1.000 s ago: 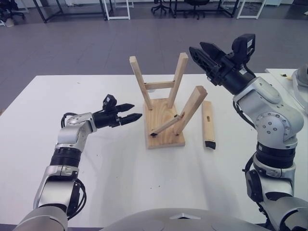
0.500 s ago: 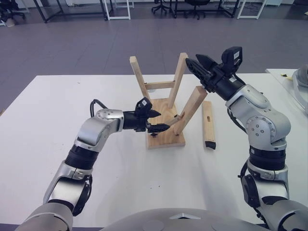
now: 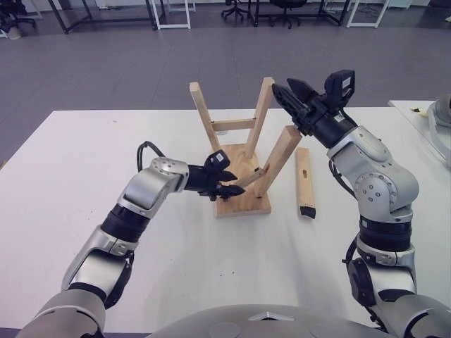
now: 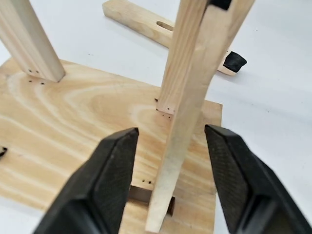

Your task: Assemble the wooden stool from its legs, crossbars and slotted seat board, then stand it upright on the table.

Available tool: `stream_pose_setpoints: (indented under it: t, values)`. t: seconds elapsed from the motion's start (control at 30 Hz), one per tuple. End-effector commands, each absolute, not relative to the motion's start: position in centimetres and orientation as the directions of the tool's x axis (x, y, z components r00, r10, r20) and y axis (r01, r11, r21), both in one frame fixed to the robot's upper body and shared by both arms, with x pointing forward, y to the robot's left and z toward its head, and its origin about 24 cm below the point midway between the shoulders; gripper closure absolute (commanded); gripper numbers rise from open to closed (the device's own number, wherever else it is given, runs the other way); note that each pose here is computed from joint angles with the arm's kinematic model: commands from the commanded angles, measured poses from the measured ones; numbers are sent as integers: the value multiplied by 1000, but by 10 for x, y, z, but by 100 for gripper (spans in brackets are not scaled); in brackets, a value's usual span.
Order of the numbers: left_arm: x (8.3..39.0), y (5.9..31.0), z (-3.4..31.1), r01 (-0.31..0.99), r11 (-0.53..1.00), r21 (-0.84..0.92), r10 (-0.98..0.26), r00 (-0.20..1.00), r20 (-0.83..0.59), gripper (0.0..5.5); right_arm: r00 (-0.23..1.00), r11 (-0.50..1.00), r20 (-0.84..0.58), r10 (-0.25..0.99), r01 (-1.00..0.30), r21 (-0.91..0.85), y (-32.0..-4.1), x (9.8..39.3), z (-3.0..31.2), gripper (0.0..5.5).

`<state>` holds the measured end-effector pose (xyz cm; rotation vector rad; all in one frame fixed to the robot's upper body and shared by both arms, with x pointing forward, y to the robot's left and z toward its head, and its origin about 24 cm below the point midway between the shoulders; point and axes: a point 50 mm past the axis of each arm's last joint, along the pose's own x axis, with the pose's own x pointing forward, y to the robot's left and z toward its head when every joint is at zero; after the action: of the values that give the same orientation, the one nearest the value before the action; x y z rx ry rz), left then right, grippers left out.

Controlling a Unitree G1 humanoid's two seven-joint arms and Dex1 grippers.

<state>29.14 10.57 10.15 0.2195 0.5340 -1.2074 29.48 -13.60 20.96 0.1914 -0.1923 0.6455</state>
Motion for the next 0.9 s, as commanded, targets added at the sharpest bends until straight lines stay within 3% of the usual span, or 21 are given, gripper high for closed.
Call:
stream_pose_setpoints:
  t: [0.03,0.37,0.57,0.7,0.77,0.9]
  values:
    - [300,109,104,926,375,-47,-809,302,-504,367,810,808,237,537,-575,132,-142,299,208,320]
    - [298,107,103,940,335,-61,-840,269,-471,548,862,864,268,430,-479,155,-160,307,213,320]
    - [319,137,127,889,448,98,-791,445,-420,548,872,872,259,415,-463,160,-164,309,208,320]
    - [331,172,118,819,573,30,-737,531,-419,490,894,887,219,392,-430,167,-172,312,193,320]
    - [334,171,111,816,577,-9,-736,516,-439,463,905,896,192,379,-411,170,-175,313,184,320]
    - [336,137,101,858,513,3,-744,446,-498,396,916,903,154,369,-393,172,-178,313,171,320]
